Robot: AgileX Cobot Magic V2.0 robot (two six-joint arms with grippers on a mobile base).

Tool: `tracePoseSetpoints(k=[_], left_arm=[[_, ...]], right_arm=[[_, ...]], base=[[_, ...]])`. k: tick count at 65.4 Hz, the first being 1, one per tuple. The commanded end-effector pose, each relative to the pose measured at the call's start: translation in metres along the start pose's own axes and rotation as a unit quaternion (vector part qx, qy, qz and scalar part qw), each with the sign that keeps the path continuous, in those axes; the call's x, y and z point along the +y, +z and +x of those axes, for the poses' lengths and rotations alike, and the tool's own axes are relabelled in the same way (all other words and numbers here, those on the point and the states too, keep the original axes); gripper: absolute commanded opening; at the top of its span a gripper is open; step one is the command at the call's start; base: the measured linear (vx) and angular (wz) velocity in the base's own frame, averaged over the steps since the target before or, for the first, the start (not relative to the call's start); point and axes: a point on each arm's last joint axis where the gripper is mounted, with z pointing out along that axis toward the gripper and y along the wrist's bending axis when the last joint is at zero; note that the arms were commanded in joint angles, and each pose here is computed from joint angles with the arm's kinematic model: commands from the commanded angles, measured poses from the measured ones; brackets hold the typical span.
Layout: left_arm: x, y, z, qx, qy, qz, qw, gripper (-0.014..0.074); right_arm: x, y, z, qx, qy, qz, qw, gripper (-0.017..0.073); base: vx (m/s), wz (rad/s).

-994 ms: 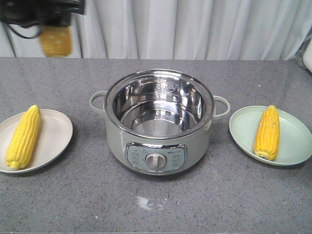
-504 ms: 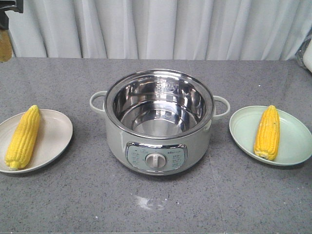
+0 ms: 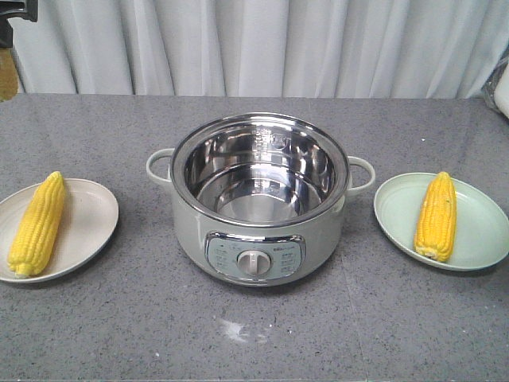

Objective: Distribute corn equally
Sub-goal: 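Lift the last cob out of the pot with the left gripper, then drive the base, holding both cobs, to the counter with two empty plates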

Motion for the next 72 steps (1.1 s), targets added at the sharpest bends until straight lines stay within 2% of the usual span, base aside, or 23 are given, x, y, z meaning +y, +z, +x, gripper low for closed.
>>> tracePoseSetpoints(k=[1, 72], left_arm=[[0.0083, -0.0248, -0.0090, -0.061, -0.010, 0.002, 0.998, 0.0128], [0.0083, -0.0248, -0.0090, -0.061, -0.010, 0.002, 0.998, 0.0128]], right_arm=[[0.0007, -0.0122, -0.0117, -0.054, -0.001, 0.010, 0.998, 0.0062], [0.0007, -0.0122, -0.0117, -0.054, -0.001, 0.010, 0.998, 0.0062]], base=[[0.00, 0.00], [0.00, -0.01]])
